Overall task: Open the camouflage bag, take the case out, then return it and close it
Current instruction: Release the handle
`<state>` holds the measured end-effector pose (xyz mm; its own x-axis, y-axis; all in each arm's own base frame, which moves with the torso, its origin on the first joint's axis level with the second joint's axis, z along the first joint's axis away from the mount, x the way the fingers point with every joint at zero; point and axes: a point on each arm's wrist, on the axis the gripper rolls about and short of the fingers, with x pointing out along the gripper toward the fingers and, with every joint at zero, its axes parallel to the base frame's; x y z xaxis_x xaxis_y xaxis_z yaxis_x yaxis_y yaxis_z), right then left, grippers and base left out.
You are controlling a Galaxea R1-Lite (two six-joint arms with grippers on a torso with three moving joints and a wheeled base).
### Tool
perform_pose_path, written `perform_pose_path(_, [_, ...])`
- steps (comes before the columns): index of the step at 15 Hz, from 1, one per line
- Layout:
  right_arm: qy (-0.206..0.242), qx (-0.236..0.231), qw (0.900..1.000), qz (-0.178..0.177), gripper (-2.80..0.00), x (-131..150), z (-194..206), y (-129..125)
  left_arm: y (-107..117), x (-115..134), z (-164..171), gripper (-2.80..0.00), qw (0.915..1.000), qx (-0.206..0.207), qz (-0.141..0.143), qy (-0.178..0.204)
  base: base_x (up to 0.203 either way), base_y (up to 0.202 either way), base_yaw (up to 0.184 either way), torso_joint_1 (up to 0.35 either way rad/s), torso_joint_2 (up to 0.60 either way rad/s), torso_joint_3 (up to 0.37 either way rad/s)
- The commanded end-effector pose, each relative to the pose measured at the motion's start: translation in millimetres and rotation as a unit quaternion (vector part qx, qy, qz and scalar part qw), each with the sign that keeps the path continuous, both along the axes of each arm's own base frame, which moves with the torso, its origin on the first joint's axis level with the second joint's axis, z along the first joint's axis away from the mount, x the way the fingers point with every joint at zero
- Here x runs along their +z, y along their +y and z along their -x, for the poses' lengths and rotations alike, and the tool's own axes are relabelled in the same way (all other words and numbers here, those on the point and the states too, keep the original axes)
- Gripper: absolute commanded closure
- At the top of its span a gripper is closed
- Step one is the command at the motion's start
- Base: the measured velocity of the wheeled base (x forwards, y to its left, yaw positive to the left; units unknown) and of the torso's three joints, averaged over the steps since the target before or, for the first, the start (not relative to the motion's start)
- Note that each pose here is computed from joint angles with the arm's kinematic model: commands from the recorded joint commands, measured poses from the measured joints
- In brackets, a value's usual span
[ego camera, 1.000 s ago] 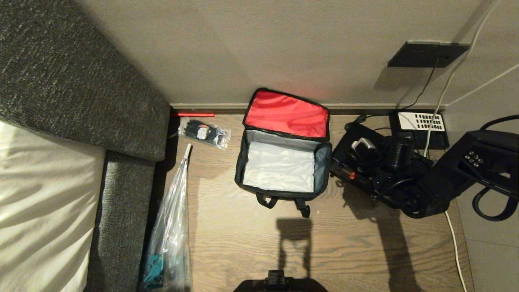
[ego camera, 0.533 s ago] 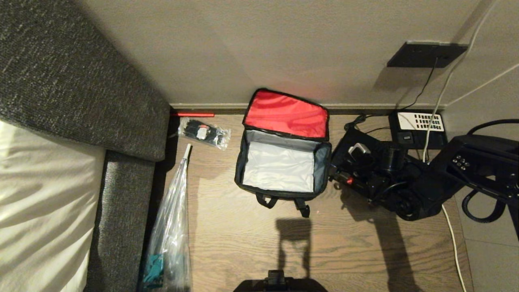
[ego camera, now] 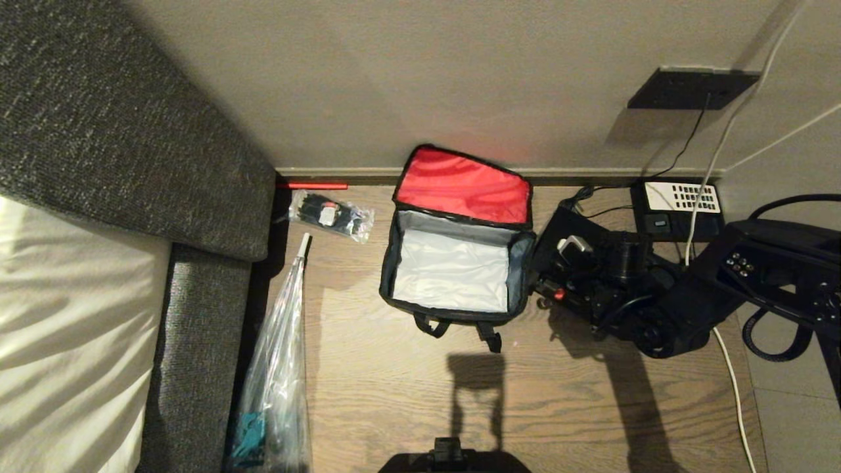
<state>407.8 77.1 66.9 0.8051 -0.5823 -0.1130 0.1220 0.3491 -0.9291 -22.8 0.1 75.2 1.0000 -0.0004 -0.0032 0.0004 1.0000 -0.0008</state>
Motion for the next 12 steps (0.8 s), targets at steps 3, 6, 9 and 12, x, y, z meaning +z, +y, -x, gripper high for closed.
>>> perform_pose_path(3, [-0.002,0.005,1.0,0.002,0.0,10,11,5,0,0,0,0.0,1.0,0.0,0.0,0.0,0.0,0.0,0.0,0.0,0.0,0.0])
perform_pose_path(6, [0.009,0.004,1.0,0.004,0.0,1,8,5,0,0,0,0.0,1.0,0.0,0.0,0.0,0.0,0.0,0.0,0.0,0.0,0.0])
perform_pose_path(9, [0.014,-0.004,1.0,0.005,0.0,-6,4,-1,0,0,0,0.0,1.0,0.0,0.0,0.0,0.0,0.0,0.0,0.0,0.0,0.0])
perform_pose_path(12, [0.02,-0.011,1.0,0.007,0.0,-10,3,-6,0,0,0,0.0,1.0,0.0,0.0,0.0,0.0,0.0,0.0,0.0,0.0,0.0])
